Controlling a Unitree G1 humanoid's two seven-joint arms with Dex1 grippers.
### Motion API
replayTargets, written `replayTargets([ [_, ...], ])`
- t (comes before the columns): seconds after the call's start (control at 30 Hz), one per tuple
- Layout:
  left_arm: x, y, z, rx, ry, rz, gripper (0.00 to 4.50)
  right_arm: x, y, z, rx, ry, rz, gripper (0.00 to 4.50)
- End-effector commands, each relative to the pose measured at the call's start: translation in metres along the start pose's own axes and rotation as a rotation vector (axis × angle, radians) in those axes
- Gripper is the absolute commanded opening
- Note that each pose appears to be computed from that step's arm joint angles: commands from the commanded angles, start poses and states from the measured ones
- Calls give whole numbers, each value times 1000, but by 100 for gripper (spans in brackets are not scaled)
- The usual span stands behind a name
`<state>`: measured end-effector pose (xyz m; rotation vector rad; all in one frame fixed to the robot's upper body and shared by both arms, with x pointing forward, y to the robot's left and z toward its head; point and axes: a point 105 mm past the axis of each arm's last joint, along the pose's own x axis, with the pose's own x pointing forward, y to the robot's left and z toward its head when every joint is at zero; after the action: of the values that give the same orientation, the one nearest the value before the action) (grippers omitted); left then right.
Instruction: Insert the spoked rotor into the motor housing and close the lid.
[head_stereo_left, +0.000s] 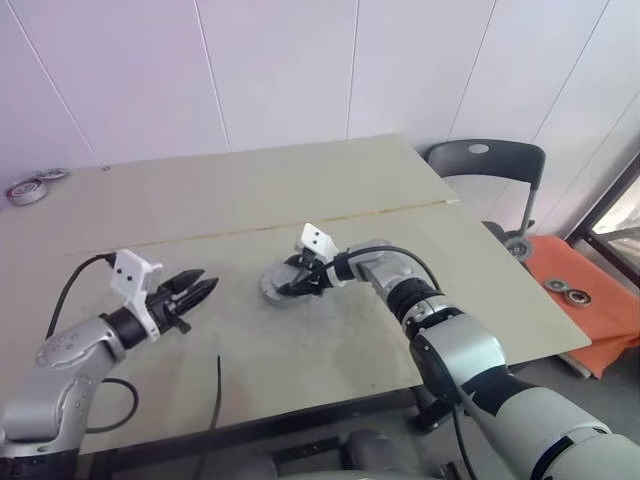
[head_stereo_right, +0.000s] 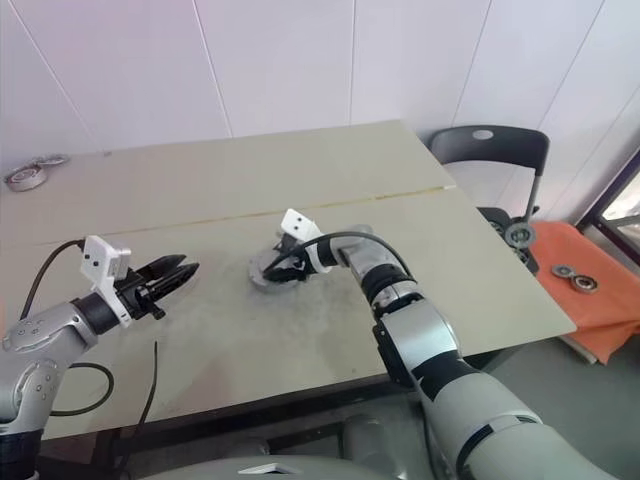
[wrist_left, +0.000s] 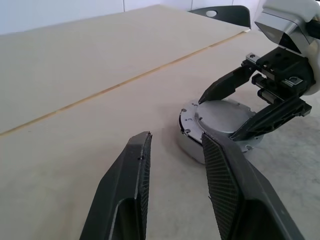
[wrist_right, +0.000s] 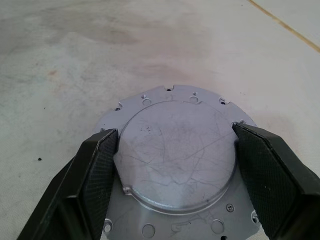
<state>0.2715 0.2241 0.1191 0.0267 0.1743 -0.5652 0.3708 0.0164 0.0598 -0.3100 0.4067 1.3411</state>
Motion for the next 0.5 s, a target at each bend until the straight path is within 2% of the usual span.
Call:
replayTargets([
  [0.03,1,-6,12,30,-31,-26,170,8,13,-24,71,85,45,327],
  [0.5,2,-8,11,27,-28,-33,170,15,12,-25,100,99,1,327],
])
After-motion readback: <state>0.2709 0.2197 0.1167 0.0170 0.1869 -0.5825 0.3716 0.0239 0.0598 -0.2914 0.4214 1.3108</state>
